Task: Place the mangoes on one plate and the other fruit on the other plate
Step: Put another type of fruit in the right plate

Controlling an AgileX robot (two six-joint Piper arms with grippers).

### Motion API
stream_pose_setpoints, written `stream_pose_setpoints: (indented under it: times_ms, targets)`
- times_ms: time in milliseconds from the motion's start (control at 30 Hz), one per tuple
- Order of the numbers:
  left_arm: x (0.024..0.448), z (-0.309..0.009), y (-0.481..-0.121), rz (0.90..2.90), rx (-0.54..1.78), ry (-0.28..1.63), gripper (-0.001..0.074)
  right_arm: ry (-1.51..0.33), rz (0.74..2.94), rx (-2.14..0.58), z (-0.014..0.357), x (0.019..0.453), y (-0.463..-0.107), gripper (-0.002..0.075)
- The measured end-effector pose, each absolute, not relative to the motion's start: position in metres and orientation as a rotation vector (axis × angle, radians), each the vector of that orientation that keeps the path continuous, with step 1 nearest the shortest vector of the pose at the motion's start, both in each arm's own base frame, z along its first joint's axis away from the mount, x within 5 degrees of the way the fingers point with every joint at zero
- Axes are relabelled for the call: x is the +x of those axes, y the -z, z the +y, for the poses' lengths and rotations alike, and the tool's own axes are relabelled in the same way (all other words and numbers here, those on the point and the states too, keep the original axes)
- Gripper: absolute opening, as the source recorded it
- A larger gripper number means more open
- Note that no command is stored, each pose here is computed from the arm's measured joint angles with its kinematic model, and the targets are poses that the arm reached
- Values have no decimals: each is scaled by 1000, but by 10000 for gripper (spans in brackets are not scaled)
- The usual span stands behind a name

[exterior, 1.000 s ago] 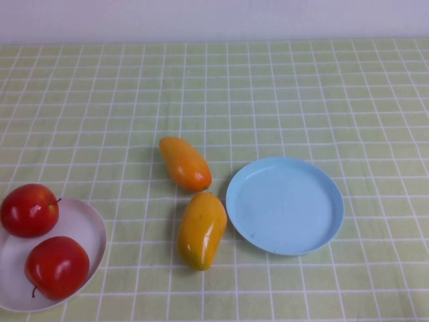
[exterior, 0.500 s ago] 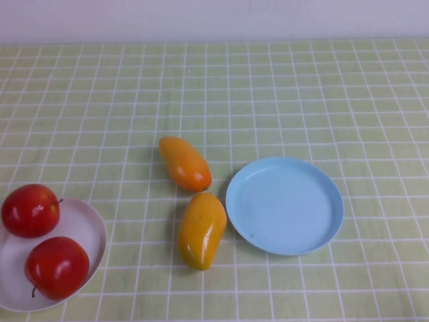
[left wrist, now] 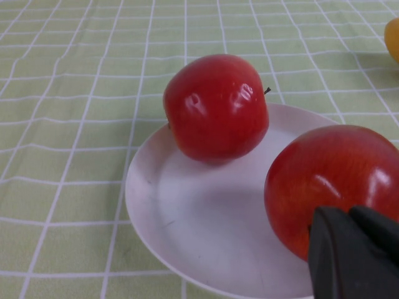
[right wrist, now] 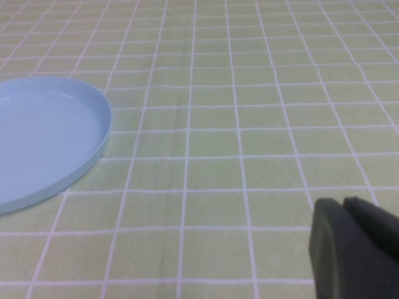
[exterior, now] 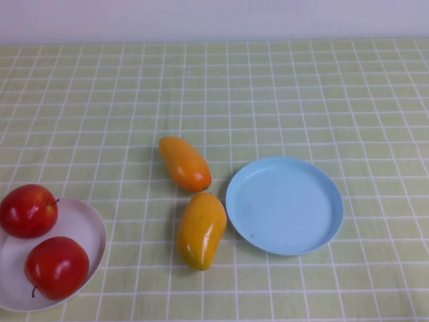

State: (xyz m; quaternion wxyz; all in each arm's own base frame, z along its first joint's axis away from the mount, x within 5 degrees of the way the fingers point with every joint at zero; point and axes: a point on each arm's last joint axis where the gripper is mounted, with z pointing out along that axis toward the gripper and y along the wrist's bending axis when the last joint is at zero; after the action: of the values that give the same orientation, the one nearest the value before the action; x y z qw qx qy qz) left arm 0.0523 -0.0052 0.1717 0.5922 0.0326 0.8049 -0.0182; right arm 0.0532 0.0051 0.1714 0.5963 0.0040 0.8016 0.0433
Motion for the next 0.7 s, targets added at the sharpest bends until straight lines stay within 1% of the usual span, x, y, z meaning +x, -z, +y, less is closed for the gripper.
stream_pose_setpoints:
  times_ms: [400, 500, 567, 700]
  targets:
    - [52, -5, -172, 1872, 76, 42, -1, -100, 1858, 9, 5, 53, -172, -16]
    - [52, -5, -172, 1872, 76, 42, -1, -106, 1794, 22, 5, 55, -177, -16]
    - [52, -5, -172, 1872, 76, 42, -1, -165, 1715, 77, 5, 56, -184, -16]
    - [52, -5, -172, 1872, 76, 42, -1, -369, 1552, 285, 4, 57, -198, -16]
